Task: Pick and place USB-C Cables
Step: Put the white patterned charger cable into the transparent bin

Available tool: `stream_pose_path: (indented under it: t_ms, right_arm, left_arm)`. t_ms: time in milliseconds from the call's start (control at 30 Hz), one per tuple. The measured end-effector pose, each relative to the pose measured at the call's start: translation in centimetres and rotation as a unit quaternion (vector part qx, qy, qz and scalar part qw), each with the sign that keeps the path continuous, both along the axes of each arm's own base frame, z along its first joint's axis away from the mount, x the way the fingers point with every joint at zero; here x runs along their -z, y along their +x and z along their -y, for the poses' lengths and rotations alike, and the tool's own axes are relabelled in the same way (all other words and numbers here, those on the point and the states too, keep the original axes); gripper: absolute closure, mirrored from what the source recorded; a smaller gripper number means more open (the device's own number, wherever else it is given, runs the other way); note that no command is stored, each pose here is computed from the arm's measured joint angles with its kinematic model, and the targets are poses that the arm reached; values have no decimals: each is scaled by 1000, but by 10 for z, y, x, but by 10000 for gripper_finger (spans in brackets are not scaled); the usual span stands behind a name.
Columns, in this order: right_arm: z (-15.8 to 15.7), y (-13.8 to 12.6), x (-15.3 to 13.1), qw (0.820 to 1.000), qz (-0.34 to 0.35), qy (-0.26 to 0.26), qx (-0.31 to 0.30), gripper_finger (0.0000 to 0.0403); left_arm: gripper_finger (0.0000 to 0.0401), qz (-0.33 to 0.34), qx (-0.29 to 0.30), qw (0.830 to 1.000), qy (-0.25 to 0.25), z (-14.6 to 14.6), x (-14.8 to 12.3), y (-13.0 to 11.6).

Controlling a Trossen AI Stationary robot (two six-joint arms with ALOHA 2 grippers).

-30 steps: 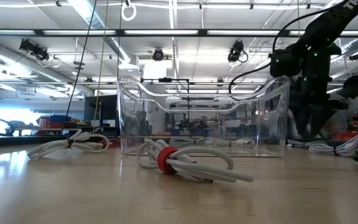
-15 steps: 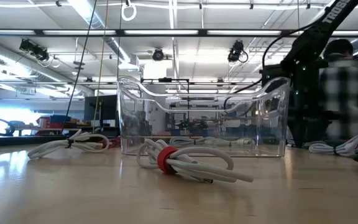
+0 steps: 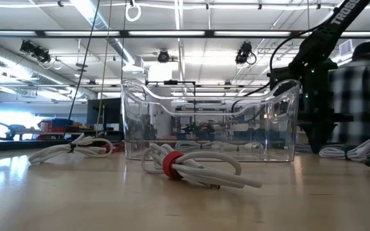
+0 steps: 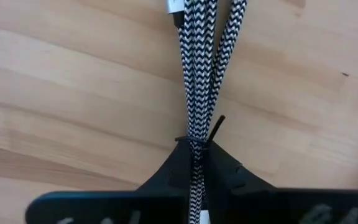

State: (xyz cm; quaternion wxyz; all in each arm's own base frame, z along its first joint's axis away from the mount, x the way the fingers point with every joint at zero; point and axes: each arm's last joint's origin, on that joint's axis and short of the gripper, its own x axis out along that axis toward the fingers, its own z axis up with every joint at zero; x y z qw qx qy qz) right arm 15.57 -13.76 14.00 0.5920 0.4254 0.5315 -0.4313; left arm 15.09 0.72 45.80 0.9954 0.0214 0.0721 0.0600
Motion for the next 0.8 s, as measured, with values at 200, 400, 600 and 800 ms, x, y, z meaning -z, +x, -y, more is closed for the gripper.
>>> stream_pose_path:
  t_ms: [200, 400, 600, 800]
  right_arm:
    - [-2, 0, -11, 999, 44, -10, -19, 381]
    - [-7, 10, -60, 987, 140, -64, -48, 381]
    - [-14, 17, -127, 957, 232, -154, -84, 382]
    - [-34, 25, -193, 902, 343, -217, -146, 382]
  left_arm:
    - [380, 0, 0, 1000, 0, 0, 0, 0]
    - [380, 1, -1, 1000, -4, 0, 0, 0]
    - [380, 4, -2, 1000, -14, 0, 0, 0]
    - [380, 15, -2, 1000, -13, 0, -1, 14]
